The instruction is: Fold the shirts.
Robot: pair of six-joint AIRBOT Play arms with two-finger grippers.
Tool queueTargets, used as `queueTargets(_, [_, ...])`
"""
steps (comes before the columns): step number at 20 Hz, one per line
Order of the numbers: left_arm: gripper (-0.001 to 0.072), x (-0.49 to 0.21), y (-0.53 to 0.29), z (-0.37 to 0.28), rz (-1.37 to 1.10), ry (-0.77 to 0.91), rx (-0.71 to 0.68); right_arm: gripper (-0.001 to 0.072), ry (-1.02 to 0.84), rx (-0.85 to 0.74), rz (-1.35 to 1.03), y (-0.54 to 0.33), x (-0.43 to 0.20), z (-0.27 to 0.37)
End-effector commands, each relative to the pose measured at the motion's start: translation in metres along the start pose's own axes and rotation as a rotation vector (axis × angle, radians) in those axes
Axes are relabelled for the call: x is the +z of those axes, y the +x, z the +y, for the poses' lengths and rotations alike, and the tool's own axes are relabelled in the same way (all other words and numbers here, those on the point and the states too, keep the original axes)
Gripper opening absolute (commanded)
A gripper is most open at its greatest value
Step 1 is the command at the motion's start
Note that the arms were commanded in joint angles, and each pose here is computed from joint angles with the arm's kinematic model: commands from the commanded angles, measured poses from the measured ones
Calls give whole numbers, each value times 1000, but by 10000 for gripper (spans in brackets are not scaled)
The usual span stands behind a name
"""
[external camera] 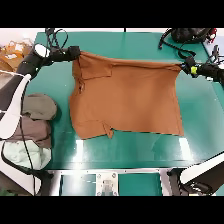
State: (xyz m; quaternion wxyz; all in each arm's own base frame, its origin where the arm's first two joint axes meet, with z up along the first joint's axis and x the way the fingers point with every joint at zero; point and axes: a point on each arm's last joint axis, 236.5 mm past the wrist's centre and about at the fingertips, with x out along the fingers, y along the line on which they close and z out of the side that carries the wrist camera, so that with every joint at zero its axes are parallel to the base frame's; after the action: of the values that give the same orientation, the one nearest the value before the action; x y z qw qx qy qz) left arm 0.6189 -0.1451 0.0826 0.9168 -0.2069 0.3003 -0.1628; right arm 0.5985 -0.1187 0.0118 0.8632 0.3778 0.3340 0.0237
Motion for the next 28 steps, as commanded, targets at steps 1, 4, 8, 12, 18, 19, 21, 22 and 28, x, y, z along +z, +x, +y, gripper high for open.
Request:
queueTargets(1, [29,7,1,3,-30,28,11,15,-17,1,-58,5,17,7])
queueTargets(4, [29,5,1,3,-24,35,9,15,-49,3,-61,9,16,12])
queueTargets(8, [29,-32,-1,-1,135,83,-14,14,-60,31,85,0,-13,8])
queueTargets(12, [30,-98,-20,15,428,178,23,14,-117,-52,329,-26,-61,-33])
queueTargets(18, [30,-148,-43,24,645,181,24,14,-116,-114,515,-39,-112,-62])
queueTargets(19, [30,-157,-46,25,674,177,24,14,-120,-127,535,-41,-116,-66])
queueTargets(21, [29,-168,-49,28,713,166,24,14,-138,-164,579,-47,-125,-76])
queueTargets(22, [29,-173,-48,29,729,158,21,14,-140,-185,591,-50,-127,-81])
queueTargets(28, [30,-194,-43,37,789,86,37,16,-138,-228,611,-52,-133,-93])
